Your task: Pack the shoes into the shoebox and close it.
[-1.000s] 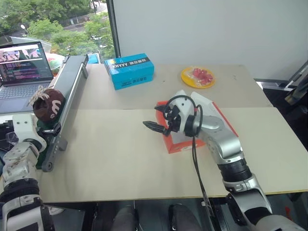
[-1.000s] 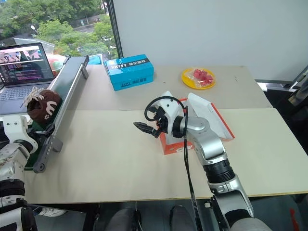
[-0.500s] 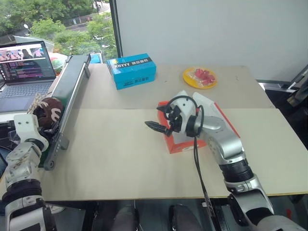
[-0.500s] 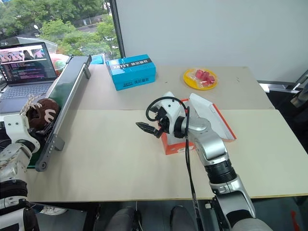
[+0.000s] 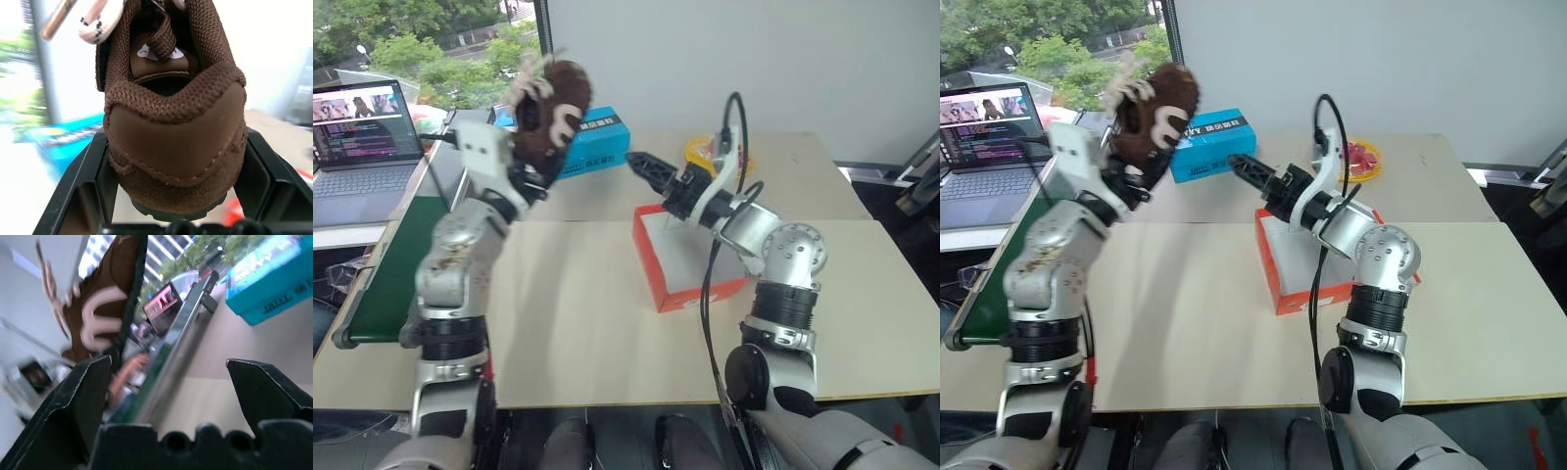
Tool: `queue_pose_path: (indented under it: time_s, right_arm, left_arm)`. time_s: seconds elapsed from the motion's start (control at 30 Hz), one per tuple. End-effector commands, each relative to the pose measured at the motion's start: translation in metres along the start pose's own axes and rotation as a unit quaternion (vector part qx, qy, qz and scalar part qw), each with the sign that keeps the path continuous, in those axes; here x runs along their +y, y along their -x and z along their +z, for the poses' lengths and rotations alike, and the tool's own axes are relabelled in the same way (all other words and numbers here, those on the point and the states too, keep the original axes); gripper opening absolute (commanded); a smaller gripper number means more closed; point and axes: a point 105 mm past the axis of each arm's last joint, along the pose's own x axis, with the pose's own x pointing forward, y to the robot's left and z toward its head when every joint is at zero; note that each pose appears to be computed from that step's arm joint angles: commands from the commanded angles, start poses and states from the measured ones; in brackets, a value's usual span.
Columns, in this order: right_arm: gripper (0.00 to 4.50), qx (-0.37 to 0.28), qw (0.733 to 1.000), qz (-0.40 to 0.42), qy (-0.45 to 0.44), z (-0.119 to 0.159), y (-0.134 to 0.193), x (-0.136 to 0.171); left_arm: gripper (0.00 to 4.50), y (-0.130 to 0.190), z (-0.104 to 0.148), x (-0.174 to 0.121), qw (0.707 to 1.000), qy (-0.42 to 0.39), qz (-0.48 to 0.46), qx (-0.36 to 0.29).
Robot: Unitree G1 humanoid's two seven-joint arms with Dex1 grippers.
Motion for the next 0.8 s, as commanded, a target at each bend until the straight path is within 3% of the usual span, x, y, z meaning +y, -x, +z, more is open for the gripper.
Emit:
queue_pose_path:
  time_s: [0.03,0.33,0.6,0.7,0.8]
  right_arm:
    - [4.5,-0.025,0.999,0.021,-0.007,0.013,0.007,0.015]
    - [4.5,-0.066,0.997,0.004,-0.028,0.021,0.013,0.011]
    - [4.5,-0.102,0.994,-0.039,-0.028,0.035,0.017,-0.01]
    - [3.81,-0.113,0.992,-0.043,-0.035,0.039,0.017,-0.014]
    - [2.78,-0.109,0.993,-0.035,-0.032,0.037,0.015,-0.011]
  left_arm:
    - [2.7,-0.012,0.005,-0.057,0.997,0.023,-0.064,-0.022]
    - [2.7,-0.01,-0.01,-0.101,0.99,0.063,-0.123,0.001]
    - [2.7,0.009,-0.022,-0.103,0.987,0.063,-0.139,0.04]
    - [2.69,0.013,-0.027,-0.108,0.986,0.066,-0.147,0.051]
    - [2.69,0.012,-0.025,-0.109,0.986,0.068,-0.144,0.05]
